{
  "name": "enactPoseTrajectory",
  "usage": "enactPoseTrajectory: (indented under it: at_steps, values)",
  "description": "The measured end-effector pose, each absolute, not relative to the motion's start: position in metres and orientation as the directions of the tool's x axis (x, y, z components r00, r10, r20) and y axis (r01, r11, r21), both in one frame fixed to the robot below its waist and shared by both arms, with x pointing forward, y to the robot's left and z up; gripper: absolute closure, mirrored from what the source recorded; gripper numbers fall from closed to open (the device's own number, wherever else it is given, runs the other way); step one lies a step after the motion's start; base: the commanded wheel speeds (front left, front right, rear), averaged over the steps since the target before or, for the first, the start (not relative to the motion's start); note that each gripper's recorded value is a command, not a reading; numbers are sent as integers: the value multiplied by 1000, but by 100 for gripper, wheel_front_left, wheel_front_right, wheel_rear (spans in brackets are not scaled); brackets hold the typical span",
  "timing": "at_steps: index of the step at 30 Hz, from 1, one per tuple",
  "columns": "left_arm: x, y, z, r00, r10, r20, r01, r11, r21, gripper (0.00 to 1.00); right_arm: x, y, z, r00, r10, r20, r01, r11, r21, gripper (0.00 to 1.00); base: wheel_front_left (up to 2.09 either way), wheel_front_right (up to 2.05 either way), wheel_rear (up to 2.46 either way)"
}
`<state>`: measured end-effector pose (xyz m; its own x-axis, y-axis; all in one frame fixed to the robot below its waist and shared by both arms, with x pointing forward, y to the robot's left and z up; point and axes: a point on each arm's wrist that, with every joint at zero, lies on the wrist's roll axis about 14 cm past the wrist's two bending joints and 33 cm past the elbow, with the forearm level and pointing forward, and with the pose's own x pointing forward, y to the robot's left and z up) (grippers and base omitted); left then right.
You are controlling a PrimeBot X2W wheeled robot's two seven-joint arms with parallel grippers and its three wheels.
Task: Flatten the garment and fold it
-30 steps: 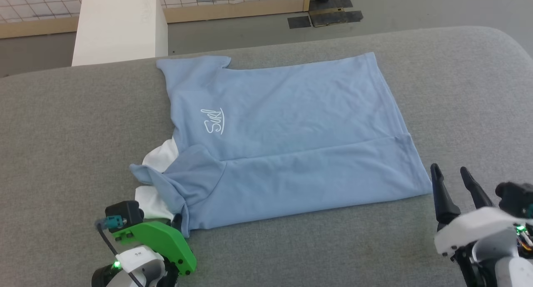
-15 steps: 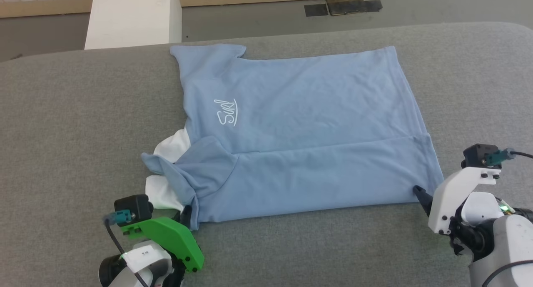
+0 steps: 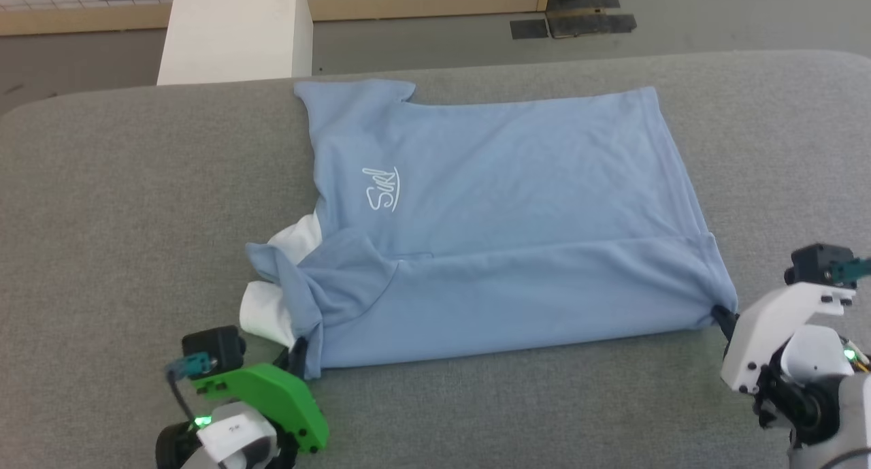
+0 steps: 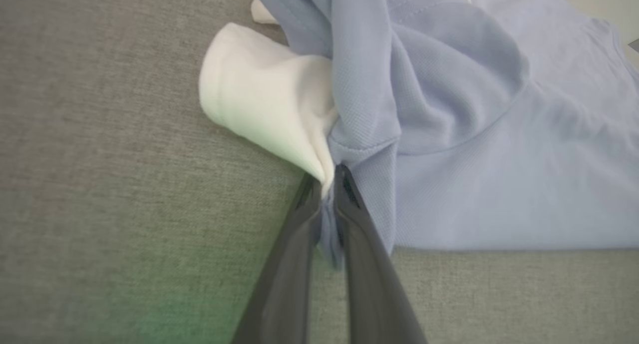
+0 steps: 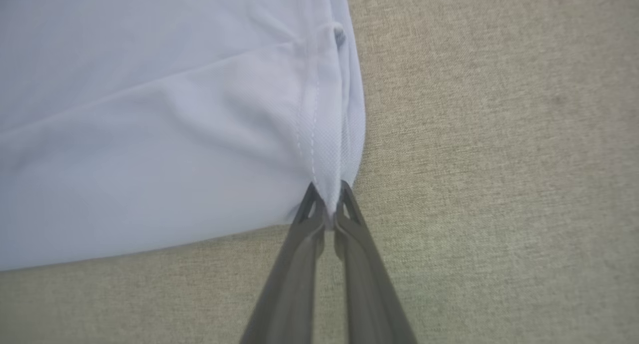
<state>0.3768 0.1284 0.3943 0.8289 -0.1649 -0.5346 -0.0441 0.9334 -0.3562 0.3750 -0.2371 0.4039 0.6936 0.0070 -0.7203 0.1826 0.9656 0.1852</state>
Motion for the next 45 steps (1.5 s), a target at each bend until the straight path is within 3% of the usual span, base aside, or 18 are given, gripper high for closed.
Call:
enactPoseTrajectory:
  at_steps: [8,18,25,26,27,28,29,34,38,45]
  values:
    - [348,157,410,833,-102,-544,-57,962,-268,100,340,-241,416,739,5,-674,205,951,232,100,0,0,0]
    - [314,137,396,772,-155,-616,-58,949,-310,100,280,-250,372,592,-1,-806,289,934,211,100,0,0,0]
    - [308,130,375,732,-189,-655,-40,947,-318,100,276,-248,359,593,2,-805,305,925,227,100,0,0,0]
    - [308,128,375,734,-193,-651,-38,946,-323,100,277,-247,358,601,2,-799,308,922,235,91,0,0,0]
    - [310,126,376,738,-199,-645,-35,943,-332,89,278,-247,359,609,4,-793,308,920,242,64,0,0,0]
    - [312,126,377,745,-201,-636,-34,941,-337,24,280,-246,360,622,3,-783,303,921,245,17,0,0,0]
    - [314,126,378,751,-202,-629,-32,940,-340,0,283,-247,362,639,-1,-769,302,920,250,0,0,0,0]
    - [337,122,403,813,-224,-537,14,930,-367,0,315,-252,397,799,-59,-598,278,919,280,0,0,0,0]
    - [380,131,447,897,-231,-378,113,945,-308,0,340,-250,434,902,-89,-422,220,937,272,0,0,0,0]
    - [458,126,517,941,-310,-133,295,948,-122,0,370,-241,479,981,-105,-166,132,977,165,0,0,0,0]
